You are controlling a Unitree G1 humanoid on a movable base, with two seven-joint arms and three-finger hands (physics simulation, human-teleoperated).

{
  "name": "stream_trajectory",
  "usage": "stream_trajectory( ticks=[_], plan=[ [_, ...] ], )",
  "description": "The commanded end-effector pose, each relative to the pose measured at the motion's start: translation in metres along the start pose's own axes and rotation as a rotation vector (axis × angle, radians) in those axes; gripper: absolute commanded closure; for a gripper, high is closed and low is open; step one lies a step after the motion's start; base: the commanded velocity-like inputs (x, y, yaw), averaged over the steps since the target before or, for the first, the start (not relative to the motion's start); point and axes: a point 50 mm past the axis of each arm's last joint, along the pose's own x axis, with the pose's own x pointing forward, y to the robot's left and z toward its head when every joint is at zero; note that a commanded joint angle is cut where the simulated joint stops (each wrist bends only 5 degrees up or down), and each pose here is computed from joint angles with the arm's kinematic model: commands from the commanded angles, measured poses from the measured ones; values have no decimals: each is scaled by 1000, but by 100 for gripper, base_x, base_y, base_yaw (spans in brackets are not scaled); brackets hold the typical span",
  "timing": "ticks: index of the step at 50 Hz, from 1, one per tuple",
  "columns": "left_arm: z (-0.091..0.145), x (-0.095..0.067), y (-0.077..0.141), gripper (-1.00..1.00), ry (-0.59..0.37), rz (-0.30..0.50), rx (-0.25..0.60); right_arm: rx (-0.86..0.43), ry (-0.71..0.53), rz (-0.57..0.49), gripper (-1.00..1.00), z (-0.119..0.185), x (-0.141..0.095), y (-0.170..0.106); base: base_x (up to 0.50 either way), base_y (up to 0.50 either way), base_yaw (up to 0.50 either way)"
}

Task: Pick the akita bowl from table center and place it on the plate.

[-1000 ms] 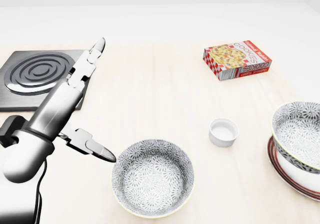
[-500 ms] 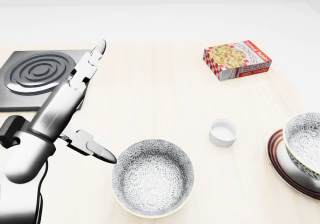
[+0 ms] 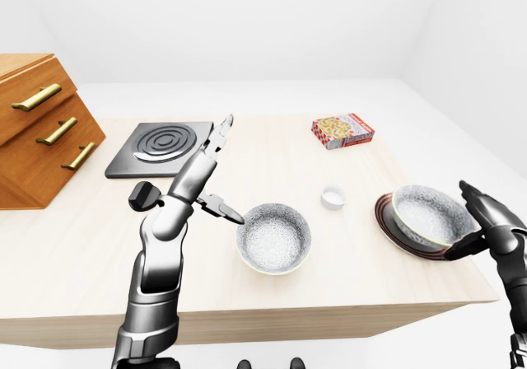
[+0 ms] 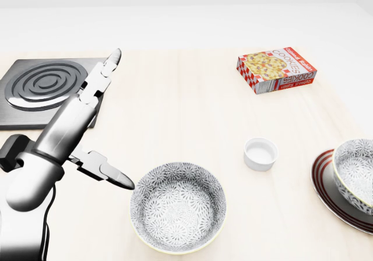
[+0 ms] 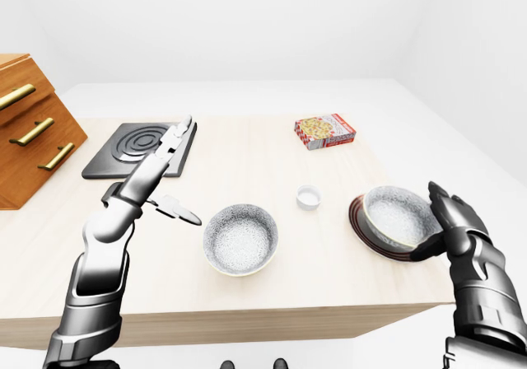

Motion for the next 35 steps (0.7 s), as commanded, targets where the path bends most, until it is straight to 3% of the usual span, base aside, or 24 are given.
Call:
stream_trajectory(
  ticks=[1,16,23,27,35],
  plan=[
    [-1,1,1,-100,1,2,-3,24,5,-14,-100,-7,-3,-7,0,0,0],
    [3,-2,0,-100,-12,4,3,24,-152,-18,-100,6,-44,-26,0,0,0],
    [7,-5,1,-100,-26,10,6,129,-316,47,-100,29,-93,-33,0,0,0],
    [11,-8,5,-100,-47,29,0,268,-434,-94,-100,44,-122,-55,0,0,0],
    [19,-15,13,-100,-109,78,-66,320,-836,-265,-100,101,-171,-86,0,0,0]
  ],
)
